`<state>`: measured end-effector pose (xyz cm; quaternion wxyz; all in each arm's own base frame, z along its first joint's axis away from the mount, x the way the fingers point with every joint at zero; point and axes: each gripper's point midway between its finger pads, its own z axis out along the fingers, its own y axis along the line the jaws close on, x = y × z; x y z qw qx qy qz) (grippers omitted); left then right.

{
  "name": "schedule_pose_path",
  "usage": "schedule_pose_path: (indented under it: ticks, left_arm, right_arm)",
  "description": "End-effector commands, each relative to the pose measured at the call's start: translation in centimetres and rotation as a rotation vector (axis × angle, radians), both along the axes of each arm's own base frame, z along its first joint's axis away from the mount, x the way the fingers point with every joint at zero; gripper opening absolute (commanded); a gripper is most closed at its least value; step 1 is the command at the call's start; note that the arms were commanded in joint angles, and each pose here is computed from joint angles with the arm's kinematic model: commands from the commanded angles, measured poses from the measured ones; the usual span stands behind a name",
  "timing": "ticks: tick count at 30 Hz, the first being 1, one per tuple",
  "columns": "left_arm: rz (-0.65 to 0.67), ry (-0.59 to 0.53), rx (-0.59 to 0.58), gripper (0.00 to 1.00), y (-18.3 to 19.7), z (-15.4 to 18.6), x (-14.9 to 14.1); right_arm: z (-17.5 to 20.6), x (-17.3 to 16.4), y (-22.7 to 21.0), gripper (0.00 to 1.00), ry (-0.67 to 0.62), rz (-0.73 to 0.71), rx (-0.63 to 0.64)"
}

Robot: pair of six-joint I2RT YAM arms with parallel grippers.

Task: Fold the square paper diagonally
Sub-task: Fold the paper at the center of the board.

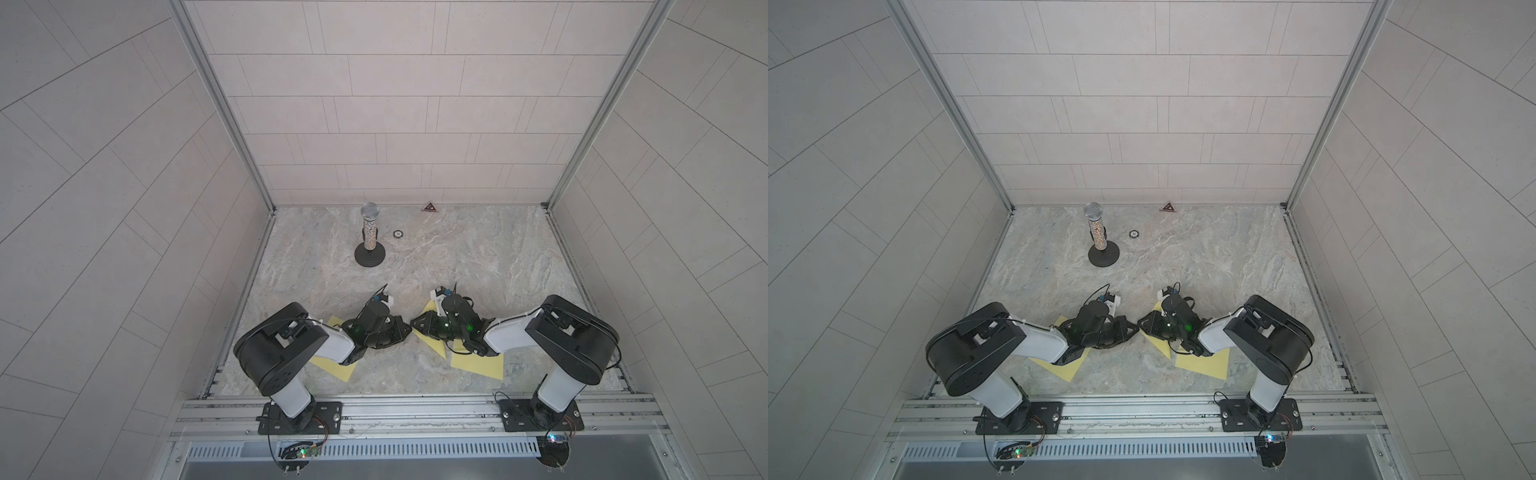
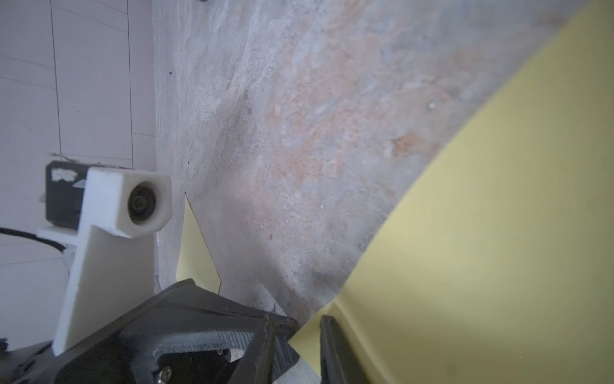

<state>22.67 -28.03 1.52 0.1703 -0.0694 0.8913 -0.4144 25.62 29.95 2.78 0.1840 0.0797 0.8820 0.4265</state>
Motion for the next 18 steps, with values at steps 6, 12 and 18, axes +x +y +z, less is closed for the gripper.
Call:
schedule_pose_path:
  ticks: [6, 12, 18]
  left_arm:
    - [0.051, 0.026, -0.001, 0.00, 0.7, 0.9, -0.3]
    - [0.061, -0.006, -0.050, 0.00, -0.2, 3.0, 0.7]
    - [0.051, 0.001, -0.040, 0.00, -0.7, 2.7, 0.5]
  right_arm:
    - [-4.9, -2.8, -3.2, 0.23, 0.126, -0.022, -0.163]
    - [-5.1, -2.8, -3.4, 0.00, 0.129, -0.023, -0.180]
    - [-5.4, -2.9, -3.6, 0.00, 0.134, -0.026, -0.191]
